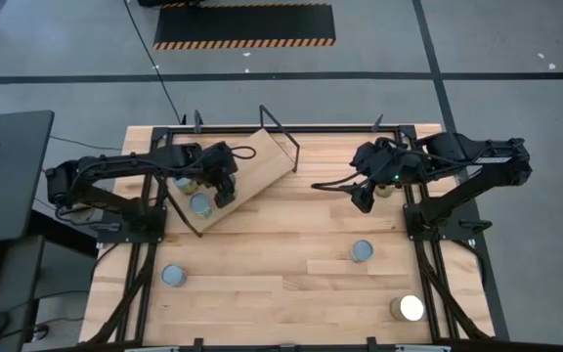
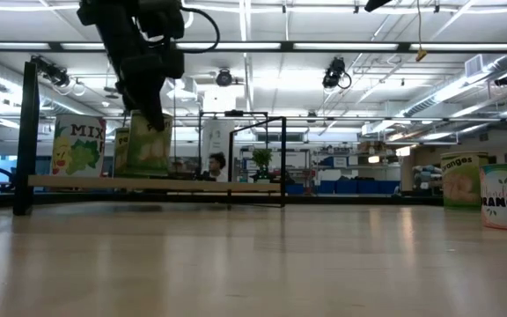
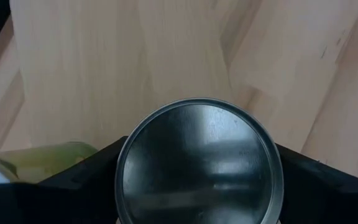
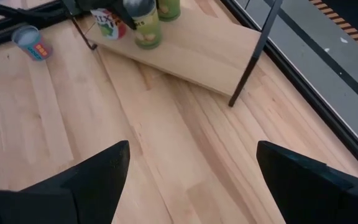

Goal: Pick and place cans onto a shelf
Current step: Put the canned pears on the shelf

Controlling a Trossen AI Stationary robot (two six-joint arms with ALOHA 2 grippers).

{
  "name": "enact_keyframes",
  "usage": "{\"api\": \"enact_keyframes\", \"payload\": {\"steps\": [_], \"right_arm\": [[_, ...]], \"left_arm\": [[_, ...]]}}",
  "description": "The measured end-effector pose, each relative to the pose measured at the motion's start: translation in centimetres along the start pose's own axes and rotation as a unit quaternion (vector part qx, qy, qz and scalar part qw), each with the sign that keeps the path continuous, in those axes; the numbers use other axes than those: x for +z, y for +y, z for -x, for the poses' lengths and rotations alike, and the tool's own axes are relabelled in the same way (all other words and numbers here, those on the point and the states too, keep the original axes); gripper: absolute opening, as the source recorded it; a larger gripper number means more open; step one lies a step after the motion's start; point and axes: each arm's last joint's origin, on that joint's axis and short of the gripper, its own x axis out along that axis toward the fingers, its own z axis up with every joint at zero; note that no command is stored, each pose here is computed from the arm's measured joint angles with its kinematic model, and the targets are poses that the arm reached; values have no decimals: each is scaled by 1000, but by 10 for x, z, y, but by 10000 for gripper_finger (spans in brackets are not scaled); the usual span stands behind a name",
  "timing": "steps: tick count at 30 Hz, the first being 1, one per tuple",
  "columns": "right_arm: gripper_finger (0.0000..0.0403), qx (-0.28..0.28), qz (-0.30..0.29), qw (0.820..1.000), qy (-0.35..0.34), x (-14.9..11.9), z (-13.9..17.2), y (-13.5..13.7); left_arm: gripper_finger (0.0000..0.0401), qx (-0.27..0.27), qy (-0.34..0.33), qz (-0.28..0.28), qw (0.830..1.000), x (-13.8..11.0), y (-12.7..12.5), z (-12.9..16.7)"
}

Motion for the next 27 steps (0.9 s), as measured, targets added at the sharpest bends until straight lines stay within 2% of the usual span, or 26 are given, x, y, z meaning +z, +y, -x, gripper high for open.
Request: {"api": "enact_keyframes", "payload": {"steps": [7, 27], "right_arm": [[359, 3, -7, 1000, -9, 2, -1, 0], [359, 13, -24, 999, -22, 7, -2, -1]], "left_arm": [[337, -9, 9, 2, 1000, -2, -1, 0], [349, -13, 4, 3, 1000, 0, -1, -1]]}}
